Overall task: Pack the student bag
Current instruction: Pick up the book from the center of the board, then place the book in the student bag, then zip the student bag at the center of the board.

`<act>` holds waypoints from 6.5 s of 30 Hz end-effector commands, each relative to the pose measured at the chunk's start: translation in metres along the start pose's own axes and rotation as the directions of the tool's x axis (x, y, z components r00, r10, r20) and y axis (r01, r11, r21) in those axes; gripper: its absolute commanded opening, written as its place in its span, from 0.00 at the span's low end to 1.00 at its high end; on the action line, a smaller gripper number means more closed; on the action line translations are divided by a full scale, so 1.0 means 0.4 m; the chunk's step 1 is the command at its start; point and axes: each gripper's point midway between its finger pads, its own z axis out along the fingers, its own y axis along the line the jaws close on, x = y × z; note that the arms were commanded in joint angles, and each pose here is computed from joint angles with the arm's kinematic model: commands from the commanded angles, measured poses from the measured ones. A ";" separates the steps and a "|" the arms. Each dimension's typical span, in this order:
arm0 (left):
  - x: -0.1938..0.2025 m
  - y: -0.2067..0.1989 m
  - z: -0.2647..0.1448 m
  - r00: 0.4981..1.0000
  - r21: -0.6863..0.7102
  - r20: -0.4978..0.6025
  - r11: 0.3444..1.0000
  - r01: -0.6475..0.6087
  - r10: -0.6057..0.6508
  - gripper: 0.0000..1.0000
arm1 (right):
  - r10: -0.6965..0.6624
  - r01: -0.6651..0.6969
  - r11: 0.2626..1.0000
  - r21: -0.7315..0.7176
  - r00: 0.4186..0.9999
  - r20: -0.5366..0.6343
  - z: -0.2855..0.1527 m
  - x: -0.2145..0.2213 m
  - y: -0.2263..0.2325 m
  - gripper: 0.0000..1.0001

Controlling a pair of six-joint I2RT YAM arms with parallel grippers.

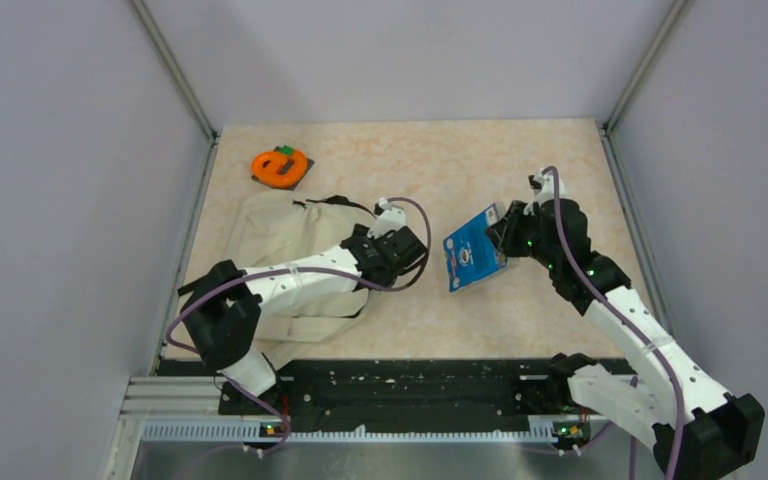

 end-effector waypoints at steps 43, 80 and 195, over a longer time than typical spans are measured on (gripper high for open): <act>-0.281 0.310 -0.298 0.906 0.333 0.415 0.941 -0.063 -0.087 0.00 | 0.588 -0.522 0.637 -0.568 0.805 -0.081 0.205 -0.064 0.563 0.00; -0.287 0.308 -0.306 0.867 0.401 0.462 0.916 -0.016 -0.187 0.00 | 0.444 -0.446 0.864 -0.235 0.894 -0.063 0.566 0.347 0.694 0.10; -0.206 0.246 -0.143 0.953 0.615 0.192 0.786 0.069 -0.234 0.91 | -0.252 0.180 0.920 -0.347 0.952 -0.175 0.166 0.261 0.434 0.57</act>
